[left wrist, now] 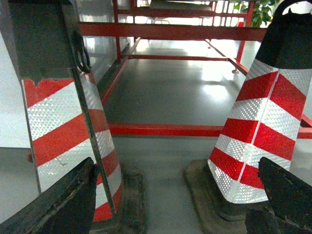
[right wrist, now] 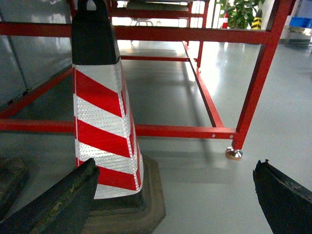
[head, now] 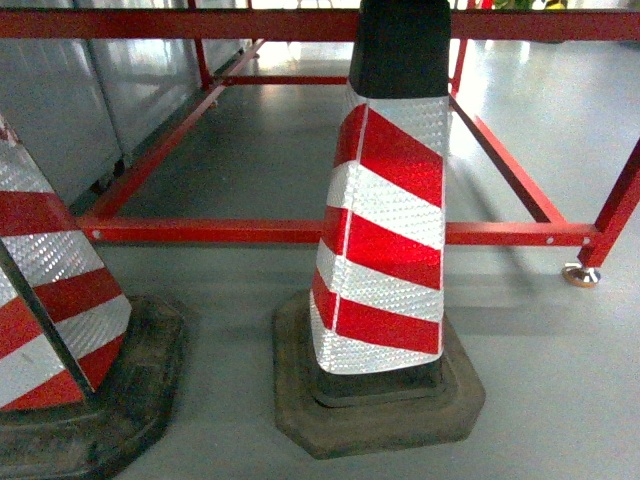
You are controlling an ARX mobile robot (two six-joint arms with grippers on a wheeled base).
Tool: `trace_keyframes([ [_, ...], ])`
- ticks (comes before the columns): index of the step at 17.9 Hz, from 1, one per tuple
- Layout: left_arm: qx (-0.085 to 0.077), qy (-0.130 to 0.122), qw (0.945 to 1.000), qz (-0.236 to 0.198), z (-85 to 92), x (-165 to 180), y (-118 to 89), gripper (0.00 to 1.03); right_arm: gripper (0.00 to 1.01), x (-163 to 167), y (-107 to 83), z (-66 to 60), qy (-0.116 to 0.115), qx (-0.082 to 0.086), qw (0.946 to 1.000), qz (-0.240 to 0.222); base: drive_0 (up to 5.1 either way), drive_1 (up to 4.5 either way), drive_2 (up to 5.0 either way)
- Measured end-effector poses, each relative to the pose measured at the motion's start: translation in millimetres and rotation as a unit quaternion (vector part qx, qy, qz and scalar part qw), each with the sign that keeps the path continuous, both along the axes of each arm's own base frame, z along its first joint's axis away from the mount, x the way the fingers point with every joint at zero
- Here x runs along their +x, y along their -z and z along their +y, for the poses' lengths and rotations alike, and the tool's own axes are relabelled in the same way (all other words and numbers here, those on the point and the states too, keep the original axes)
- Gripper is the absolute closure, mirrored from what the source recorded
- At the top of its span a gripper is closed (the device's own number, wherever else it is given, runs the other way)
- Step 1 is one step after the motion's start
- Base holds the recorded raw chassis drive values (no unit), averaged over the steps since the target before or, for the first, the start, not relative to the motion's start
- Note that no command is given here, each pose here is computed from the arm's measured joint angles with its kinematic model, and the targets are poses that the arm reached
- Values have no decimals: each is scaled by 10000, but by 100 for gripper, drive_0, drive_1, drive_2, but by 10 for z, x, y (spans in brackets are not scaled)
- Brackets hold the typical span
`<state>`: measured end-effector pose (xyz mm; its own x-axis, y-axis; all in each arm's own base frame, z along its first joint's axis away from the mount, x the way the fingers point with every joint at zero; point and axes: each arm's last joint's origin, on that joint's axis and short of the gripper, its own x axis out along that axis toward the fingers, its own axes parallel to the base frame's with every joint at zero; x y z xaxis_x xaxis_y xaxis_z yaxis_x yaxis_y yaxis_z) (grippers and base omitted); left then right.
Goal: Place box next to blue box on left shelf
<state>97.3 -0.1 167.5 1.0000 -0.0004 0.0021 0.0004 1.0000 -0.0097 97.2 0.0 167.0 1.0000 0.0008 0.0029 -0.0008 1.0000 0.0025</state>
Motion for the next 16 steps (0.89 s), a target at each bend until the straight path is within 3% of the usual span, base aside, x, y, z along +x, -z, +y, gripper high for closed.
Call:
trace_keyframes([
  [16,0,0,10000,0,0,0,0,5,3,0,0,0,0,0,10000,0,0,0,0],
])
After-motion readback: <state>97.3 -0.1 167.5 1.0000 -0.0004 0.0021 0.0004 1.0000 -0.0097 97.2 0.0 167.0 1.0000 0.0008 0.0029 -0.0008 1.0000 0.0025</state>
